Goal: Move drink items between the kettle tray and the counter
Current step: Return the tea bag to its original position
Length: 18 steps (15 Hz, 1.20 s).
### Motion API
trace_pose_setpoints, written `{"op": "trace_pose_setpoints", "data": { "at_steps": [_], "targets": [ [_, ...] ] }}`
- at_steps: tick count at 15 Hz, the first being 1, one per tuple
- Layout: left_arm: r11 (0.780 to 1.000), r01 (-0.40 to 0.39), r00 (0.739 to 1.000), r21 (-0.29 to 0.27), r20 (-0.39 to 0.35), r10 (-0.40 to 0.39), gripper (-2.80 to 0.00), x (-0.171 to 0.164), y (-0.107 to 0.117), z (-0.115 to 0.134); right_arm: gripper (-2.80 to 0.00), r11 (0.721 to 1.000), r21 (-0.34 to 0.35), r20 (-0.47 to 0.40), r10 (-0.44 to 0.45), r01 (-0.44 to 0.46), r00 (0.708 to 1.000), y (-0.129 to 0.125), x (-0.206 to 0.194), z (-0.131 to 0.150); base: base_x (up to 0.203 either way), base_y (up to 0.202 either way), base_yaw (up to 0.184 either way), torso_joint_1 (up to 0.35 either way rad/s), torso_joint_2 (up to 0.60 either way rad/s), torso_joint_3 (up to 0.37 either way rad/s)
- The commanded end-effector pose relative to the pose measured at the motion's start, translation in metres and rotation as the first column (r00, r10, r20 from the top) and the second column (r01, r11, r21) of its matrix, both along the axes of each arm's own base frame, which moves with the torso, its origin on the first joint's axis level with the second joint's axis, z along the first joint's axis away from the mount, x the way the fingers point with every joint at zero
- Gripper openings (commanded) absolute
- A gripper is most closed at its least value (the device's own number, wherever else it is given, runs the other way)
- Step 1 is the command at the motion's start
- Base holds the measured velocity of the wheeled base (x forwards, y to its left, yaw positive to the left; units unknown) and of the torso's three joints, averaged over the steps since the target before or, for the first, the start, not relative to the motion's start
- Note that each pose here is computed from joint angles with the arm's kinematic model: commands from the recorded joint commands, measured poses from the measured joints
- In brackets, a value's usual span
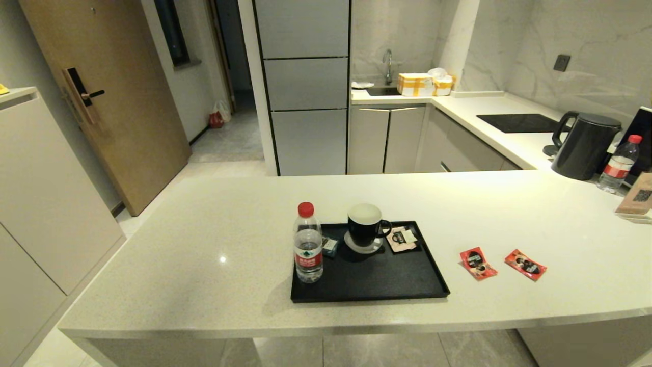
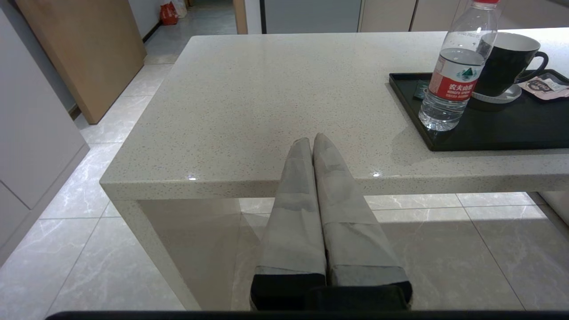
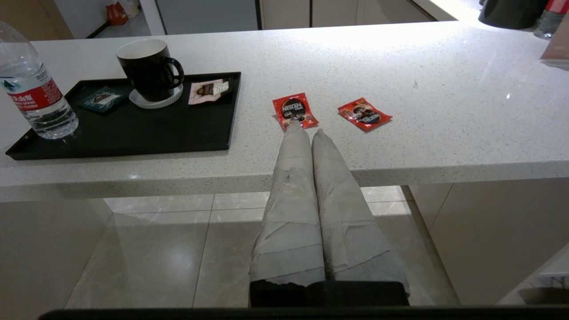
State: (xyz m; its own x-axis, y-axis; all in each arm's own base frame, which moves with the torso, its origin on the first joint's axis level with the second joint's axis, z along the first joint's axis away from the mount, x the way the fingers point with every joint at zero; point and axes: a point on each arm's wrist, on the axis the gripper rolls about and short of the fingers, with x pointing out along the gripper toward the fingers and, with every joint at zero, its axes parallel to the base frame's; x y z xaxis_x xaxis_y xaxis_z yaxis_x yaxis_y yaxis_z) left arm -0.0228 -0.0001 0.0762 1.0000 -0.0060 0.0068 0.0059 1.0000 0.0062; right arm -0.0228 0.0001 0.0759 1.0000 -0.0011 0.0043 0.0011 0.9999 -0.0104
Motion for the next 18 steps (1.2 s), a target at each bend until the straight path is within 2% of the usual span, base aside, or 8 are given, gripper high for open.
{"op": "trace_pose_setpoints", "data": {
  "at_steps": [1,18],
  "targets": [
    [1.000,0.000,1.000,0.000,0.000,0.000,-2.80,0.0000,0.0000,-0.0002,-2.80,1.000,0.000,0.000,0.001,-0.001,1.000,0.0000,0.0000,0.0000,0.000,0.000,0.000,0.000,0.00,0.000],
    [1.000,0.000,1.000,0.000,0.001,0.000,-2.80,0.0000,0.0000,0.0000,-2.80,1.000,0.000,0.000,0.001,-0.001,1.000,0.0000,0.0000,0.0000,0.000,0.000,0.000,0.000,0.00,0.000]
  ]
}}
